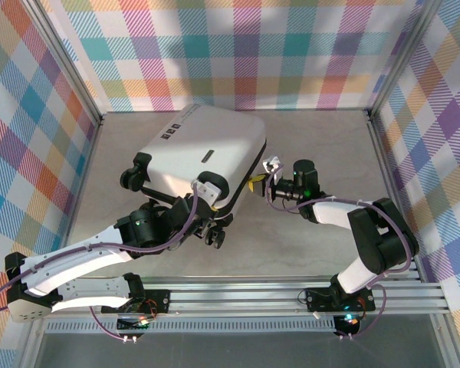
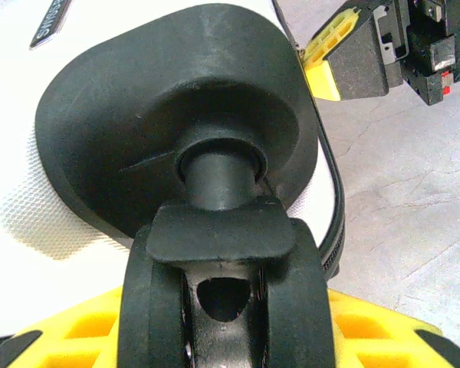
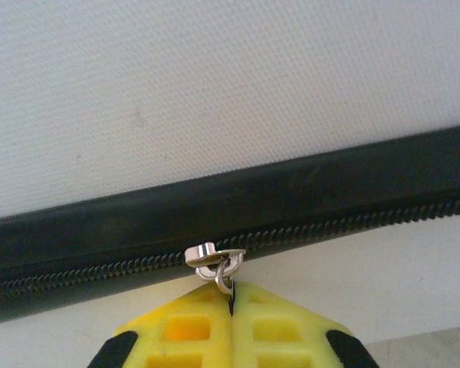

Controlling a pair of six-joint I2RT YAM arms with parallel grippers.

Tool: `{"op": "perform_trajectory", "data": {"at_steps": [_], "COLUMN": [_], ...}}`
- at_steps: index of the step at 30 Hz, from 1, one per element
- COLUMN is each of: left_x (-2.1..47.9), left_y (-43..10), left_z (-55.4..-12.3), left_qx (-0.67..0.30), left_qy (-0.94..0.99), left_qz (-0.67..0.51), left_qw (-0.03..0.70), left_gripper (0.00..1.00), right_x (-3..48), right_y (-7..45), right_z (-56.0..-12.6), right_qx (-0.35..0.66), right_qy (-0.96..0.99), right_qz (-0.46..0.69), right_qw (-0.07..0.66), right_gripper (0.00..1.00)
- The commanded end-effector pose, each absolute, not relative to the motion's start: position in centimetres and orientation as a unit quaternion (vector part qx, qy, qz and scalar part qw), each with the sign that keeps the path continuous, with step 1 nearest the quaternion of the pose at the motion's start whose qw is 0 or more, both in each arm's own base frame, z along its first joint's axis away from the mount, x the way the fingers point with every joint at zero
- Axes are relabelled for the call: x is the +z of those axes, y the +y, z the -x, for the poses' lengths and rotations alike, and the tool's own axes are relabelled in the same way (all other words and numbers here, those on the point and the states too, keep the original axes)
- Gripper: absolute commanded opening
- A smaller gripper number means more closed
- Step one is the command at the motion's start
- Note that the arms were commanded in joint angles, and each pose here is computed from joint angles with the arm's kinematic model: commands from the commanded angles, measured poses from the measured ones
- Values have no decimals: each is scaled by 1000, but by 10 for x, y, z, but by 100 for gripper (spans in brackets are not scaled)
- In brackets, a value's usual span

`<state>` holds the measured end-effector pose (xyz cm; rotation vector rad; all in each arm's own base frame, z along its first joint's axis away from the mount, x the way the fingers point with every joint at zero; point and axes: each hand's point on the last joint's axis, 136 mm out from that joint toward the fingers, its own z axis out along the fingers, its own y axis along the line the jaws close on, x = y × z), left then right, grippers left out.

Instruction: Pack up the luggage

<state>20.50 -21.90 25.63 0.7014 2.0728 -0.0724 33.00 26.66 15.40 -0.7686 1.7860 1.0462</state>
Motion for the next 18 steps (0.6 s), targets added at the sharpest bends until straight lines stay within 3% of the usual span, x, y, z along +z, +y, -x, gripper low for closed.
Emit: {"op": "perform_trajectory", "data": {"at_steps": [1,18], "left_x": [343,338], "left_y": [-217,-205], "left_z": [-217,-209], "left_qx": [-104,-120], "left_qy": [796,798], "left_qz": [-189,-185], "left_qw": [565,561], "left_gripper": [0,0], "right_x": [167,149], "right_y": [266,202], "right_z": [-345,-438], "right_qx": [408,285], "right_qy": [721,826], "right_qz": [299,95], "right_qw": [473,476], "right_gripper": [0,0]}}
